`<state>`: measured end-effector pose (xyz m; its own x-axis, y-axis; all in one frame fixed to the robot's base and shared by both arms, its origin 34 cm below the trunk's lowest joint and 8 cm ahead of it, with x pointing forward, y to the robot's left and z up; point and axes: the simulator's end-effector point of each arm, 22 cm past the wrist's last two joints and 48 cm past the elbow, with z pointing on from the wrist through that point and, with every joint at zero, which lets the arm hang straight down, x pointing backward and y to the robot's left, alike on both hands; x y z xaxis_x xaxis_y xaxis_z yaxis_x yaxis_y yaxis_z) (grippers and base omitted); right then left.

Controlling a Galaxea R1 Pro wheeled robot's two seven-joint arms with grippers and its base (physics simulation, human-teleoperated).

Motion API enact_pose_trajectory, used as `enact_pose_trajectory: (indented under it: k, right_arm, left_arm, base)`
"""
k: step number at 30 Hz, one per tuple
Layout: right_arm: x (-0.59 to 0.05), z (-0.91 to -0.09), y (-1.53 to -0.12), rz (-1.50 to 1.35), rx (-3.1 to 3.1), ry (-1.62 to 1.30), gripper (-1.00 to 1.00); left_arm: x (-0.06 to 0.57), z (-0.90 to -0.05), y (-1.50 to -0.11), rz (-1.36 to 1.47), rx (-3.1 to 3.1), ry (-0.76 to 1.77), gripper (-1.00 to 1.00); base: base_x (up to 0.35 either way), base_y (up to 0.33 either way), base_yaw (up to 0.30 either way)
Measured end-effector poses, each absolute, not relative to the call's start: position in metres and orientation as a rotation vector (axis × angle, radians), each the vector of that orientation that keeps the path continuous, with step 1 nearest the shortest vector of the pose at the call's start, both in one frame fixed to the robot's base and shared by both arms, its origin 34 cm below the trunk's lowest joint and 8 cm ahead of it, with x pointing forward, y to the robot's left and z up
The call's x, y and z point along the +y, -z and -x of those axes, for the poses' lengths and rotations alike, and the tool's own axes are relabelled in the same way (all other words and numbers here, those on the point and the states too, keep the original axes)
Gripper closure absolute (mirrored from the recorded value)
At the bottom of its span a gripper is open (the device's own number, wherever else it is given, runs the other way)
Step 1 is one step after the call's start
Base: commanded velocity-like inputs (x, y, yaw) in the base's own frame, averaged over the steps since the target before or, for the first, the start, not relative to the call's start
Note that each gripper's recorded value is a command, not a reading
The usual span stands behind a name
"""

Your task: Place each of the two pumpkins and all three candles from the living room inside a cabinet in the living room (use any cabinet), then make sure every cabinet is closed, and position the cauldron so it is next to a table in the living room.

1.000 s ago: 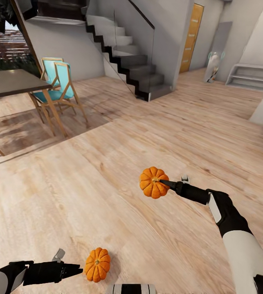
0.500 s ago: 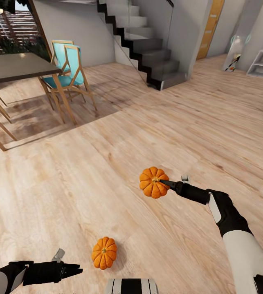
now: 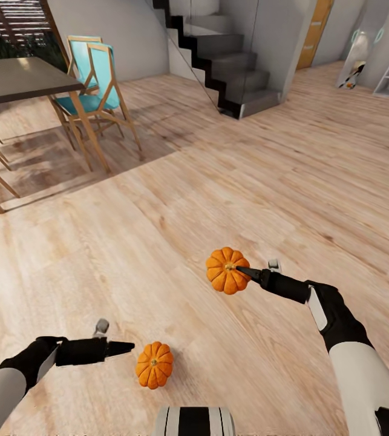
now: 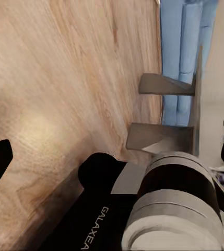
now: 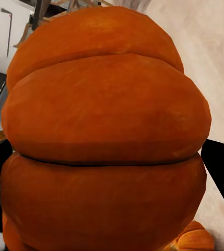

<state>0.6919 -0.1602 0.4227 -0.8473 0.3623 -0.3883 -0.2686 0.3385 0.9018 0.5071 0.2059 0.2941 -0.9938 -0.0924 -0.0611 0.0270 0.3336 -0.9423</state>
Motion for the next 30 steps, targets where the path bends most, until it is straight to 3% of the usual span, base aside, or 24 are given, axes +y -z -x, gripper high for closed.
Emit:
enact_pose_trajectory:
  k: [12, 30]
  right_arm:
    - [-0.154, -0.681, -0.386, -0.130, 2.122, -1.573, 1.00]
    - [-0.158, -0.674, -0.330, -0.200, 2.221, -1.528, 1.00]
  left_arm:
    - [0.127, -0.504, -0.285, 0.203, 2.388, 1.960, -1.00]
    - [0.205, -0.497, -0.261, 0.292, 2.439, 1.898, -1.00]
  base:
    - [0.000, 0.000, 0.000]
    - [0.000, 0.000, 0.000]
